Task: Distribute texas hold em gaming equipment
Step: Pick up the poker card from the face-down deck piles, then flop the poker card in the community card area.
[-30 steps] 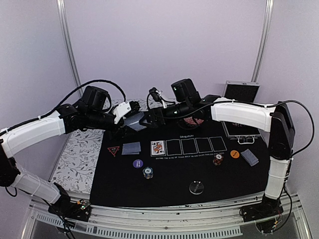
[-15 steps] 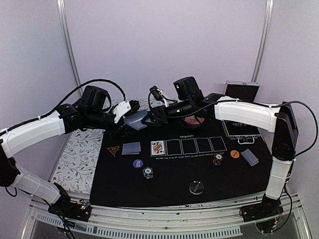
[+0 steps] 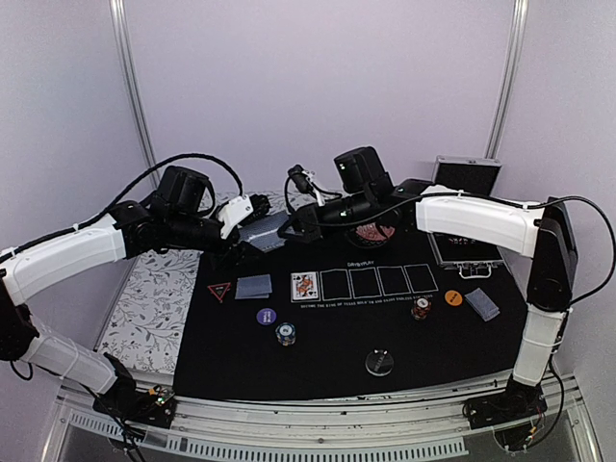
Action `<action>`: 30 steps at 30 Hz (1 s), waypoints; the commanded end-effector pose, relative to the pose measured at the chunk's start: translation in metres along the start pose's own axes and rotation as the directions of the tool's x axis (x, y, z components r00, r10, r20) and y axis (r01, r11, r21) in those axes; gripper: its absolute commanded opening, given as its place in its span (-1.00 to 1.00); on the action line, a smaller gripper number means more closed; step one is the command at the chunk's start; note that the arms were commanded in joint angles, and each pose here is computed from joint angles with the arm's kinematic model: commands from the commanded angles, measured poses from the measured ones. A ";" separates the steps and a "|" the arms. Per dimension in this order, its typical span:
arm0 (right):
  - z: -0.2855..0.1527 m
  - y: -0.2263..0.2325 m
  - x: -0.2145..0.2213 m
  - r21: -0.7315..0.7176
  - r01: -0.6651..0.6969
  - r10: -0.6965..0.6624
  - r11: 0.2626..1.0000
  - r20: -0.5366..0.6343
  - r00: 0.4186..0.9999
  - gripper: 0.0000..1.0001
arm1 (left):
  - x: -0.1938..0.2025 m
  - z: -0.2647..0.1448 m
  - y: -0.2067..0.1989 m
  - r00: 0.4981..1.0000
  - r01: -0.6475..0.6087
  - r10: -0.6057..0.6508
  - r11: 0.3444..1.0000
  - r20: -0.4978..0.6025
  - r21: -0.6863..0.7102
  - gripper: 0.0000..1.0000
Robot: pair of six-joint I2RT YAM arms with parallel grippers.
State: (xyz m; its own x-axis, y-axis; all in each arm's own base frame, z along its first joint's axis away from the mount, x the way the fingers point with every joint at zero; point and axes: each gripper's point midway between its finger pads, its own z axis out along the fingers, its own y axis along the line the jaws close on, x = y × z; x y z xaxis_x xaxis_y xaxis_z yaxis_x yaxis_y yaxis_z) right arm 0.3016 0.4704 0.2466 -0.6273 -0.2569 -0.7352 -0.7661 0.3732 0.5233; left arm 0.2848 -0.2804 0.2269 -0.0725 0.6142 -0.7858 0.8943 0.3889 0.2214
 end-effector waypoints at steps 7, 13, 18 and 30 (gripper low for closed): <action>-0.033 0.003 -0.011 0.100 0.005 -0.007 0.995 0.021 1.000 -0.88 | -0.018 -0.006 0.003 0.998 -0.018 0.019 1.000 0.061 -0.019 0.02; -0.058 -0.005 -0.014 0.154 0.001 -0.006 0.988 0.034 0.999 -0.95 | -0.015 -0.002 0.003 0.999 -0.016 0.017 1.000 0.050 -0.019 0.02; -0.094 -0.004 -0.023 0.168 0.017 -0.029 0.986 0.065 0.997 -0.96 | -0.015 -0.003 0.006 0.999 -0.013 0.015 0.999 0.047 -0.035 0.02; -0.136 -0.136 0.011 0.665 0.495 -0.367 0.560 -0.336 0.867 -0.96 | -0.031 -0.011 0.020 0.994 0.062 -0.054 0.995 0.097 -0.073 0.03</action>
State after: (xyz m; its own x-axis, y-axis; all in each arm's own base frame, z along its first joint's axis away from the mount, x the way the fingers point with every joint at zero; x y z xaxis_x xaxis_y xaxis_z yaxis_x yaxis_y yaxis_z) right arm 0.3482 0.3280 0.3073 -0.3929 -0.2949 -0.8710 -0.7025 0.7075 0.0774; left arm 0.2938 -0.2784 0.2332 -0.0973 0.5953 -0.7976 0.8674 0.4436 0.2254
